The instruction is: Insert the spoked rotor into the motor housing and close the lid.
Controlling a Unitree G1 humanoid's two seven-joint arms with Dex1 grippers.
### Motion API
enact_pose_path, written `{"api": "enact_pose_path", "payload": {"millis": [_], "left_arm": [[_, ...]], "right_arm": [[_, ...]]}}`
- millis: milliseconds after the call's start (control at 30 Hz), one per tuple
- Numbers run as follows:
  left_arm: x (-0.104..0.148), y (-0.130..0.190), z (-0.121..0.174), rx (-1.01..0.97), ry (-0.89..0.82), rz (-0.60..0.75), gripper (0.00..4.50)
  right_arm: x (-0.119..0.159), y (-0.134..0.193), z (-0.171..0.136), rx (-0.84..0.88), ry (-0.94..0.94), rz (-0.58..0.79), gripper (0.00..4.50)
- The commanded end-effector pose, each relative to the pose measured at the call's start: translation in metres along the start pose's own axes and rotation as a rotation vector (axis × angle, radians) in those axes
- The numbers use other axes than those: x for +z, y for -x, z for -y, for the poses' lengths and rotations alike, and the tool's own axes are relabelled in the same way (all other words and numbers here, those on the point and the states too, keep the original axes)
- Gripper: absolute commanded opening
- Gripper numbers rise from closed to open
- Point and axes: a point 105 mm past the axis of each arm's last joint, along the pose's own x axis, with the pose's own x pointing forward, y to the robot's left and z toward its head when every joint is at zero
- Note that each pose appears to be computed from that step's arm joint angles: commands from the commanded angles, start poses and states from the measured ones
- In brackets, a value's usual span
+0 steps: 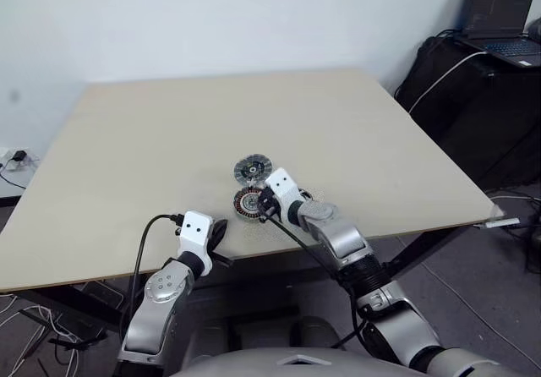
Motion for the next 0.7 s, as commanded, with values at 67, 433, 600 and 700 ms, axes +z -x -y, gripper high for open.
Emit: {"api": "enact_pose_path", "payload": {"millis": [67, 433, 600, 700], "left_arm": [[0.01, -0.001, 0.0, -0.006, -0.015, 0.032, 0.0], [0.011, 0.001, -0.002, 0.007, -0.015, 0.036, 0.0], [0.012, 0.001, -0.002, 0.008, -0.018, 0.038, 0.0], [0.012, 0.0, -0.002, 0.01, -0.019, 0.039, 0.0]], "right_arm": [[0.032, 0.0, 0.003, -0.025, 0.032, 0.101, 0.03], [0.028, -0.014, 0.002, -0.074, 0.09, 0.046, 0.03], [0.019, -0.015, 0.006, -0.097, 0.124, -0.012, 0.03], [0.014, -0.015, 0.005, -0.085, 0.138, -0.04, 0.03]]}}
